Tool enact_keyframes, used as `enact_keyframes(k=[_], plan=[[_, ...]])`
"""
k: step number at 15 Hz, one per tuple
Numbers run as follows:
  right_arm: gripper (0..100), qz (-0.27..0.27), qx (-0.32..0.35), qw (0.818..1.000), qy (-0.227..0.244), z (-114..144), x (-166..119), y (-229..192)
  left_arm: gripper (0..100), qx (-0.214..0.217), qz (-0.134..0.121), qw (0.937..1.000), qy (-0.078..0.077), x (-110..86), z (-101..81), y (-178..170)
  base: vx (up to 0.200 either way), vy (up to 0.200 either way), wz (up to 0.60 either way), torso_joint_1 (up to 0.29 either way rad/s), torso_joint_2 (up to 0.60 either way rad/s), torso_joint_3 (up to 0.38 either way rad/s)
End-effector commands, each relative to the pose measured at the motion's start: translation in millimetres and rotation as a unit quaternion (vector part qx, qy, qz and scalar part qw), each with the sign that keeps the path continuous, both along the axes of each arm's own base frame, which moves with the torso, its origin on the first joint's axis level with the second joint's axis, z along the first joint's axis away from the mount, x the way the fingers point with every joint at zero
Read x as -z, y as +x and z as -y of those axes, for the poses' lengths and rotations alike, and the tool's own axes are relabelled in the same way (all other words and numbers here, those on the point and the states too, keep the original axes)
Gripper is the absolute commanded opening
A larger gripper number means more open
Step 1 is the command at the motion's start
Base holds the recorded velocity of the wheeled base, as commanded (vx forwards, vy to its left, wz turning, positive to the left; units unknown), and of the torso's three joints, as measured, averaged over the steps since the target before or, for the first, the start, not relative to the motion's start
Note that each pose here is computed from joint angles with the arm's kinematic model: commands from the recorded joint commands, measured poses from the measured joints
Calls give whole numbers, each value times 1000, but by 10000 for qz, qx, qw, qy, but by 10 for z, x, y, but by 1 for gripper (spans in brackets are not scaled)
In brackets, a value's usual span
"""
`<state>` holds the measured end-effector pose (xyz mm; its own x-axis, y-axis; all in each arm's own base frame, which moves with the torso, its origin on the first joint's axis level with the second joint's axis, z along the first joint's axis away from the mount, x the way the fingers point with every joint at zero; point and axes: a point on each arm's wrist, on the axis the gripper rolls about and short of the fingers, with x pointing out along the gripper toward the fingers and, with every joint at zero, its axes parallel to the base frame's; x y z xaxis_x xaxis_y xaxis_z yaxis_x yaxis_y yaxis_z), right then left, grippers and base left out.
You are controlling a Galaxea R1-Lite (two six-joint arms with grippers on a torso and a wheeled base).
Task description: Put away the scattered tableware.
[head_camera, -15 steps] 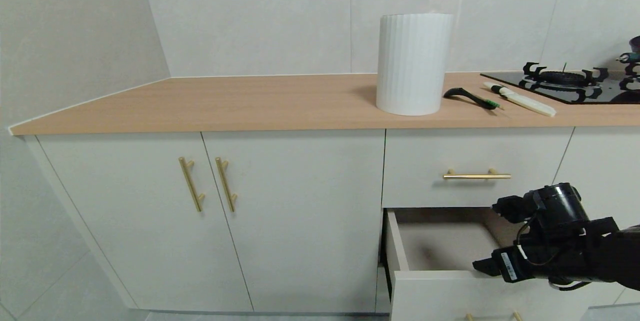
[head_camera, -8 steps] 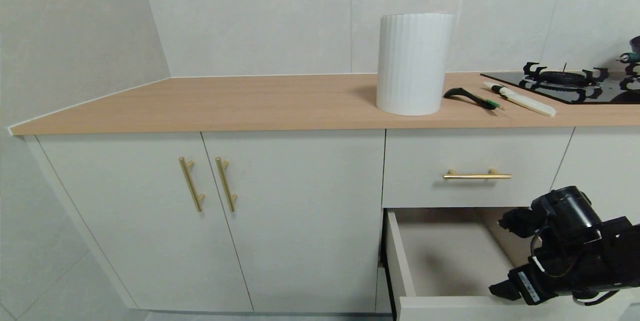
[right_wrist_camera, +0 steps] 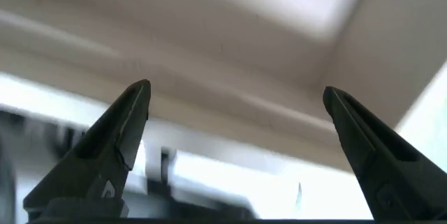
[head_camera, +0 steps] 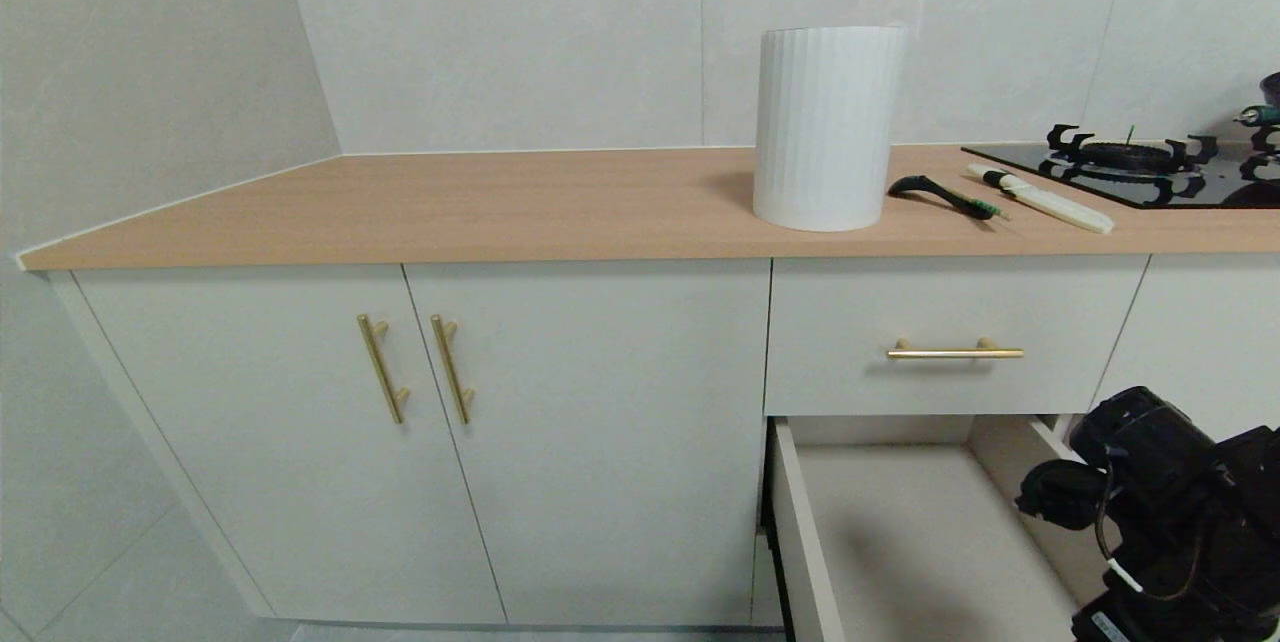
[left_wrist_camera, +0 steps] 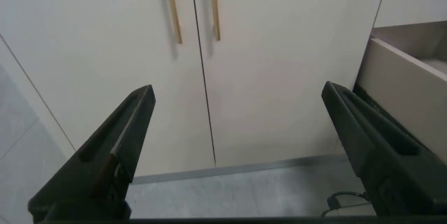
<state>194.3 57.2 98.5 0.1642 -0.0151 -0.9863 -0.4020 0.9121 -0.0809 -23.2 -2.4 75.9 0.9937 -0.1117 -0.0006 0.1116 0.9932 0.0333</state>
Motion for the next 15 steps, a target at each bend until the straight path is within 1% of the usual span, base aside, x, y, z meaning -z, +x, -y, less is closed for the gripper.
enact_keyframes(k=[1,3,5,6,8,9,10,12,15], plan=[[100,48,-210,9998,7,-53,-89,-29,100,-7,-4,10000,2,1,0,0,0,0,0,0,0,0],[100,35,-262,9996,-7,-67,-94,-34,100,0,-4,10000,2,1,0,0,0,0,0,0,0,0],[100,285,-133,9995,86,-73,-188,44,100,-7,-4,10000,2,1,0,0,0,0,0,0,0,0],[100,458,105,9986,238,-69,-262,84,100,0,-4,10000,2,1,0,0,0,0,0,0,0,0],[100,727,608,9913,909,-113,-455,172,100,0,-4,10000,2,1,0,0,0,0,0,0,0,0],[100,780,695,9894,1006,-119,-492,183,100,0,-4,10000,2,1,0,0,0,0,0,0,0,0],[100,1003,852,9843,1172,-122,-592,201,100,-7,-4,10000,2,1,0,0,0,0,0,0,0,0],[100,1287,870,9793,1301,-119,-645,203,100,0,3,10000,2,-1,0,0,0,0,0,0,0,0],[100,1411,917,9766,1343,-113,-671,199,100,0,-4,10000,2,1,0,0,0,0,0,0,0,0]])
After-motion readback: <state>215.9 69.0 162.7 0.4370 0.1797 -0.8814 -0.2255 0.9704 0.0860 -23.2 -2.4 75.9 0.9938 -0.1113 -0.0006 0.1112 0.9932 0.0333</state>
